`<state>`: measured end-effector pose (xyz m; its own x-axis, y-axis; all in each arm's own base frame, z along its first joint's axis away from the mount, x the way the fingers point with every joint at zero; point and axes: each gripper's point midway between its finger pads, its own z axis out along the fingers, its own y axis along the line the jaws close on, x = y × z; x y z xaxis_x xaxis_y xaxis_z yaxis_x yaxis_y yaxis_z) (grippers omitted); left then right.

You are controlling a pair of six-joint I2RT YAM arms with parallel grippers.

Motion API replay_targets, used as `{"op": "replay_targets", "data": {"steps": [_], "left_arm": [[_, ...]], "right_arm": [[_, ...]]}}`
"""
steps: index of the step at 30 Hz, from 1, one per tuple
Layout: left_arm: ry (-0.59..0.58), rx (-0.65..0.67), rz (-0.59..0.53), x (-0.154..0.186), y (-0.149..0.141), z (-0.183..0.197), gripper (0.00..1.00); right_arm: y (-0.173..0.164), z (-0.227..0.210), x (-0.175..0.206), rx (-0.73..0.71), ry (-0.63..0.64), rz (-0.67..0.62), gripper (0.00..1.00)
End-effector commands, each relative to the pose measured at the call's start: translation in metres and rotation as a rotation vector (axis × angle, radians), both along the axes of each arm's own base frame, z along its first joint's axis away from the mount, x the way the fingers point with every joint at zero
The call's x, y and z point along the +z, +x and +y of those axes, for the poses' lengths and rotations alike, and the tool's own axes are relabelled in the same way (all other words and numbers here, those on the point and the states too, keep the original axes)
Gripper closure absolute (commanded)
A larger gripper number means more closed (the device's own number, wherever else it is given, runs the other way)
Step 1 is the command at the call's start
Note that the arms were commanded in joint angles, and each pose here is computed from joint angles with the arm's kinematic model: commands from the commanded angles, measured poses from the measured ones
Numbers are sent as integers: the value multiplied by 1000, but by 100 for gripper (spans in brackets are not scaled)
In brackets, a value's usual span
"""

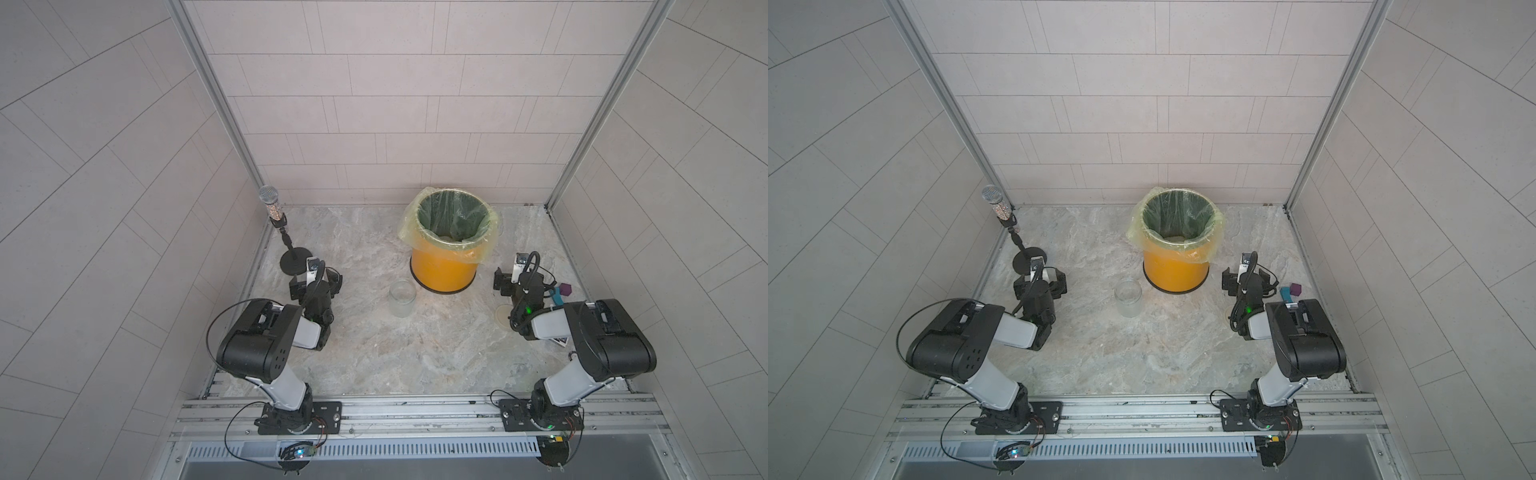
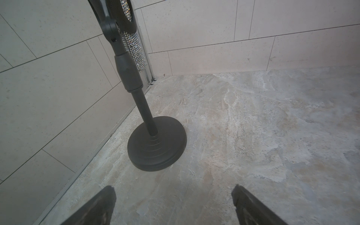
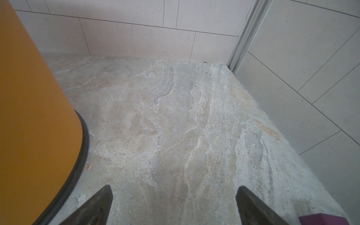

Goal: Empty expired oatmeal from jars
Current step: Reset both arms

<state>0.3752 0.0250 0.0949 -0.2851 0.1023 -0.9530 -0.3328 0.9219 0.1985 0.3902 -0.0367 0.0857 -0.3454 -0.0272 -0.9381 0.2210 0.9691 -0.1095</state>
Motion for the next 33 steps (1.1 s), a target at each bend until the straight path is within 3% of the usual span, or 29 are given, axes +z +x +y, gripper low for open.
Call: {"op": "replay_targets", "data": {"steps": [1, 12, 18, 25, 33], "left_arm": [[-8, 10, -20, 7, 2, 2, 0], [-7, 10, -20, 7, 2, 2, 0], [-4, 5, -31, 7, 1, 1, 0], [-6, 11, -22, 7, 2, 2, 0], [-7, 11, -19, 6, 2, 2, 0]], "right_arm": [[2, 0, 6, -9, 16, -16, 0], [0, 4, 6, 14, 14, -22, 0], [-26, 26, 20, 157, 7, -193, 0], [0, -3, 5, -29, 10, -7, 1], [2, -1, 5, -17, 21, -15, 0]]}}
